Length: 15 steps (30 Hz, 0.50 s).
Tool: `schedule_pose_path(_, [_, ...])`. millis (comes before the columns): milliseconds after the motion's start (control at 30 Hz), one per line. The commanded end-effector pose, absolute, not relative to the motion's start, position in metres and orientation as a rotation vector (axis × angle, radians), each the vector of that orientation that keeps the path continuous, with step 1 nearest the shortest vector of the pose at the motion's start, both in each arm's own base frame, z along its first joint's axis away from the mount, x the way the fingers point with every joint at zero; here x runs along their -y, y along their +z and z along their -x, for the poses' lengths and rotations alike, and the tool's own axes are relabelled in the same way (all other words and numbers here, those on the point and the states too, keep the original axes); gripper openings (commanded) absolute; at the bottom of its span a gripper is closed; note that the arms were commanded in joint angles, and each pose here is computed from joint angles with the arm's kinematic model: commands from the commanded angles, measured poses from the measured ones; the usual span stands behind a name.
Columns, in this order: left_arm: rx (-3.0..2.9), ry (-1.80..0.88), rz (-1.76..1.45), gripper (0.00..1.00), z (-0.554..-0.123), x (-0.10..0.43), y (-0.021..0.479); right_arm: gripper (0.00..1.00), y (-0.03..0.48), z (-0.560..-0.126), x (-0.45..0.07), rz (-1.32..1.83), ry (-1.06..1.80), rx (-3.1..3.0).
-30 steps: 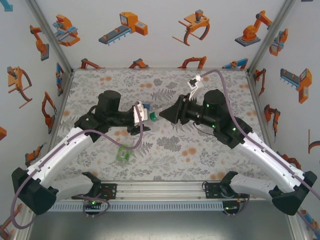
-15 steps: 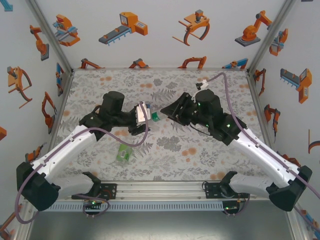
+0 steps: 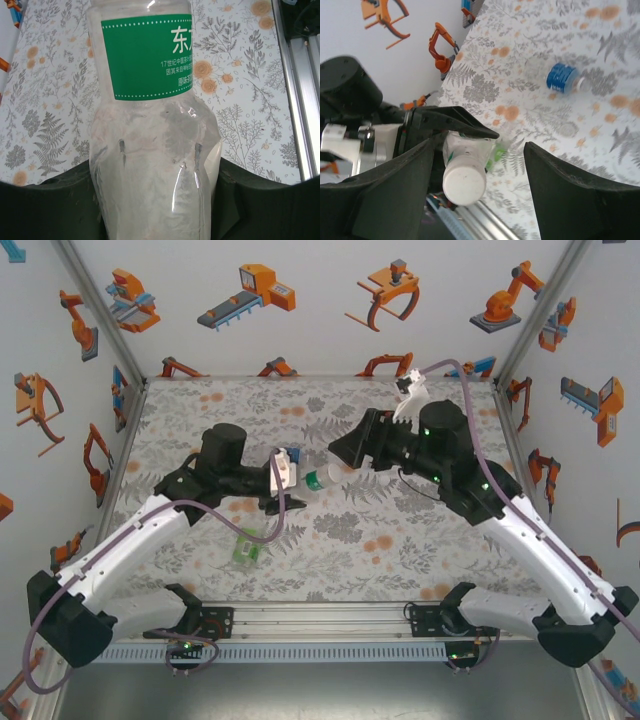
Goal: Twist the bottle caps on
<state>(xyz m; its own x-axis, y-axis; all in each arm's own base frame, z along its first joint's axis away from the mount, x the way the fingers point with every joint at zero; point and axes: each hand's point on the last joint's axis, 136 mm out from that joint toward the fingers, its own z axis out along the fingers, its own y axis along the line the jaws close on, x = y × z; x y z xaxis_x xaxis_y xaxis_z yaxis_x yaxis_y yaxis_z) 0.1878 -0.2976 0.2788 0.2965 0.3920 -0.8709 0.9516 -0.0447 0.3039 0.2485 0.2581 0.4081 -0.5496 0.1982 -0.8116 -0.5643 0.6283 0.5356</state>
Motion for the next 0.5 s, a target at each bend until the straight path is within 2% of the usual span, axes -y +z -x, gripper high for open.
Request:
schedule_pose_path(0, [-1.166, -0.781, -1.629, 0.0, -0.17, 0.295, 0.298, 0.65, 0.437, -0.226, -0.262, 0.63, 0.937, -1.707])
schedule_pose_path(267, [-1.124, -0.867, -1.657, 0.0, -0.147, 0.289, 0.308, 0.66, 0.447, -0.149, -0.284, 1.252, 1.001, -1.301])
schedule_pose_path(333, [-1.127, -0.882, -1.659, 0.0, -0.144, 0.288, 0.31, 0.69, 0.448, -0.142, -0.286, 1.307, 1.004, -1.236])
schedule_pose_path(467, [-1.133, -0.894, -1.656, 0.0, -0.141, 0.287, 0.312, 0.7, 0.444, -0.138, -0.291, 1.362, 1.022, -1.185])
